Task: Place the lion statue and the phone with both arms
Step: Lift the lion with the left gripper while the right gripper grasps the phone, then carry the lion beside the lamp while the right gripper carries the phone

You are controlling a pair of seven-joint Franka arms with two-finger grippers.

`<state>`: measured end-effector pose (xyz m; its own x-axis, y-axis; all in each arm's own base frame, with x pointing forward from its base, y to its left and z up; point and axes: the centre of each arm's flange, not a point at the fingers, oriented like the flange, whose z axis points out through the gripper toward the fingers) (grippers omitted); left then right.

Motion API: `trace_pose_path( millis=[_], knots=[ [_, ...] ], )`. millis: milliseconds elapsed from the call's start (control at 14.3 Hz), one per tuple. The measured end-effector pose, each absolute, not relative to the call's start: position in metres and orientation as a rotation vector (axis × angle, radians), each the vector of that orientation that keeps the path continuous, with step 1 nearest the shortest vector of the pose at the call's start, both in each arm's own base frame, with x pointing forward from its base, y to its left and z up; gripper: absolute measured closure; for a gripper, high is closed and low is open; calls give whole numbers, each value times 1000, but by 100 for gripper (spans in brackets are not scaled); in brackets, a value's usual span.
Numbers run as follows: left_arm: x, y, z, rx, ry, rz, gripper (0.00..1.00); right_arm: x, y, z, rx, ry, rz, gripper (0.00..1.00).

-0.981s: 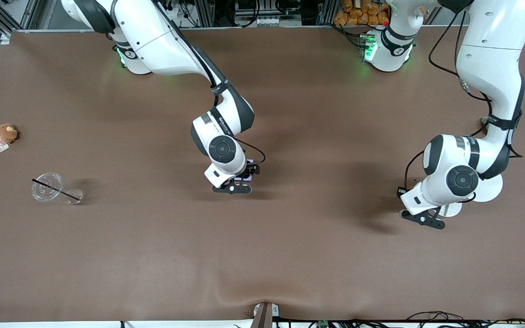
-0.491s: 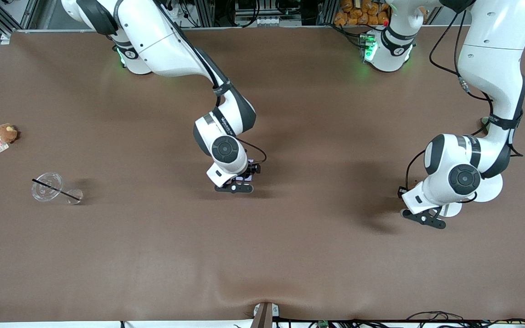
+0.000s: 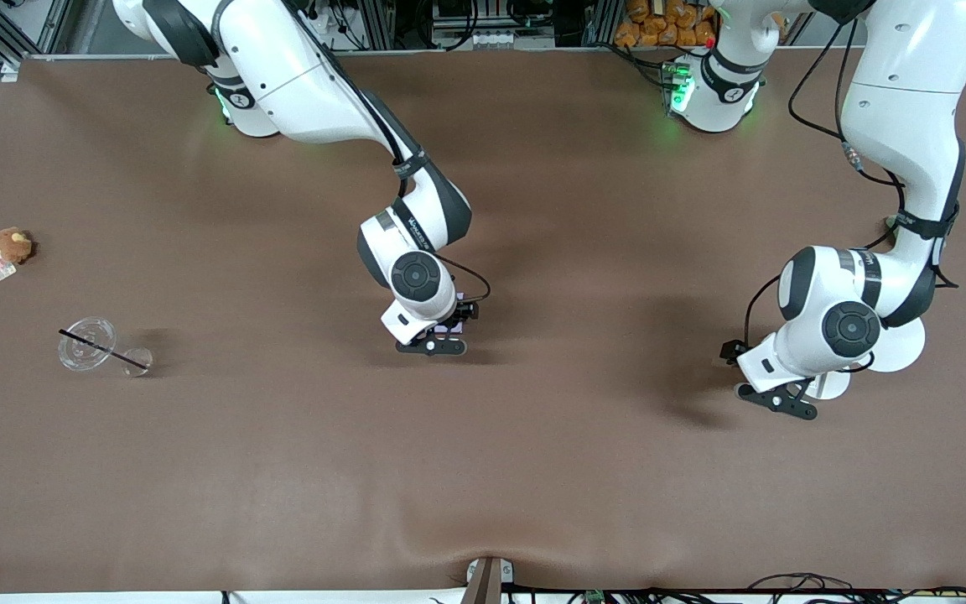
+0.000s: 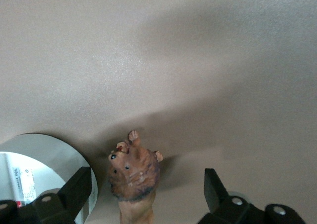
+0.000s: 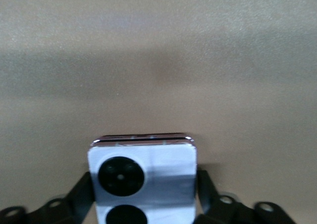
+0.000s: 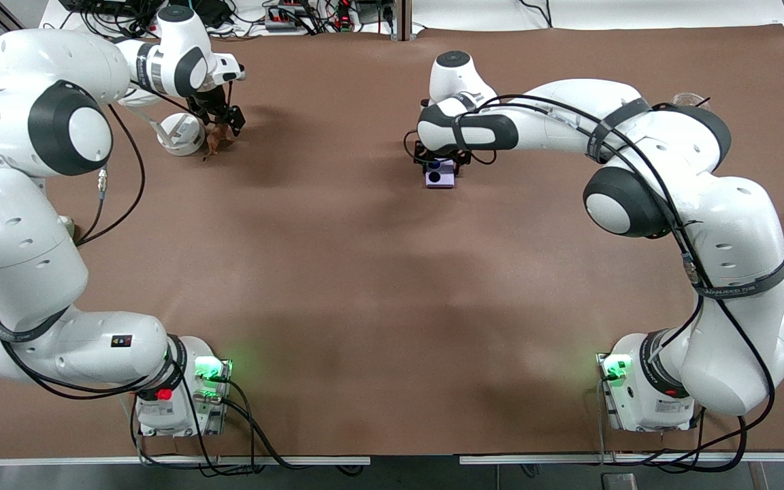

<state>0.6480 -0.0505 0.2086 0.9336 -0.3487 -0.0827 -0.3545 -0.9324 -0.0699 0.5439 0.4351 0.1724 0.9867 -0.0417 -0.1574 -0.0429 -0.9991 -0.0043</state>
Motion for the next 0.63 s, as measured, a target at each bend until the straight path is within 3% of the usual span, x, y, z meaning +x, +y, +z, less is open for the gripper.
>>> trace_pose_path(
  millis=[421, 631],
  knots=[
    [650, -73, 248, -3027, 465, 51, 0, 546, 434, 174, -3124, 70, 240, 17],
    [644, -97, 279, -3042, 386, 52, 0, 566, 413, 195, -3146, 127, 218, 17]
  ],
)
